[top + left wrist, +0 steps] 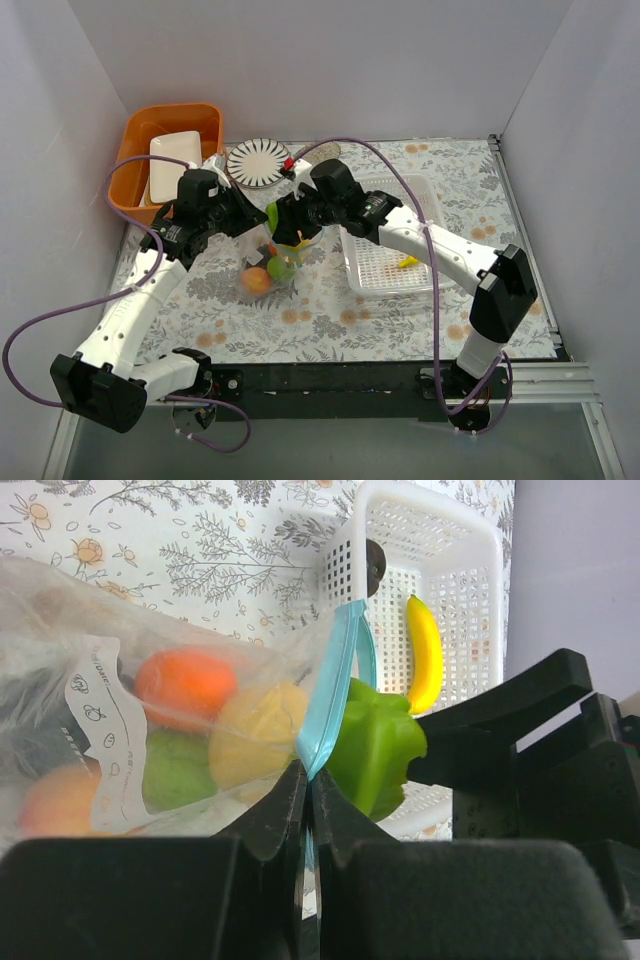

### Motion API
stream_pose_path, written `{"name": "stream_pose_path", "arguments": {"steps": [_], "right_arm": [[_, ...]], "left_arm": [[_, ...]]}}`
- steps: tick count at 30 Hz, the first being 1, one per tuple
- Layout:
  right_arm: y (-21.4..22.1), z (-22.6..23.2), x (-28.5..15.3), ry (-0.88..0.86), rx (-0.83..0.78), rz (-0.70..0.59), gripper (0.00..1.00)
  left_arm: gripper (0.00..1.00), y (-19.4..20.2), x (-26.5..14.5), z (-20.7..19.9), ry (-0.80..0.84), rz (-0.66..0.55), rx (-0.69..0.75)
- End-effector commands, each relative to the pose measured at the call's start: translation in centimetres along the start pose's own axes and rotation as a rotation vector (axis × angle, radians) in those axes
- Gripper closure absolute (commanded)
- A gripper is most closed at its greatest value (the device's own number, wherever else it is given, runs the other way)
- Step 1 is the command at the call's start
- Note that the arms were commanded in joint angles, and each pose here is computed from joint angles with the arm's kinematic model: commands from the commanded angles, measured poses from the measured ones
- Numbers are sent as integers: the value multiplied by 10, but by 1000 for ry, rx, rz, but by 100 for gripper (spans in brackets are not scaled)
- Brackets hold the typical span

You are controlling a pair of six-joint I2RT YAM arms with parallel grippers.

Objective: Place the food in the zip-top bag and seal the zipper
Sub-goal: Place the fake fruit in the zipper food storage bag, then pick up the fake fruit from the bin.

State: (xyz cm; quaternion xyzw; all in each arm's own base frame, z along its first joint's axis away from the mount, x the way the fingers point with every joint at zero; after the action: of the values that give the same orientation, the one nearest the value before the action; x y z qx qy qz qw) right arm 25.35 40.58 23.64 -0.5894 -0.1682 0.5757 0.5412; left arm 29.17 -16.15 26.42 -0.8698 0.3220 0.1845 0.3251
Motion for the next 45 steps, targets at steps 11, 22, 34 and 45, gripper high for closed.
{"name": "stream_pose_path", "arguments": {"steps": [11,22,34,45], "right_arm": [[-26,26,20,-197,-74,-8,9],[-44,-36,-48,196,-60,-157,2],[115,-202,-146,777,244,194,2],[196,-223,-140,877,477,248,18]], "left_arm": [[100,-24,-27,-22,45,-118,6],[100,-26,-26,-20,32,-129,-1],[100,-4,-1,-13,57,-13,-11],[100,0,2,-13,62,10,-7]]}}
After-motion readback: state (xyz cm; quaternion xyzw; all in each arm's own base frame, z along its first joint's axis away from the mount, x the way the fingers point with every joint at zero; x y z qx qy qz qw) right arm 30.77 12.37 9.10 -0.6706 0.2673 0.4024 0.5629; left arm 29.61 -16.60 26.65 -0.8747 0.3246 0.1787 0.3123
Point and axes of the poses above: each gripper's point midway between its finger pads, its own x axis out along the fingers, its own z axis along the line the jaws close on, y = z × x, the point moved 1 cm from there along -x, back along the fingers, and after that the axes turned 9 degrees about -x, right-handed, at the moved point
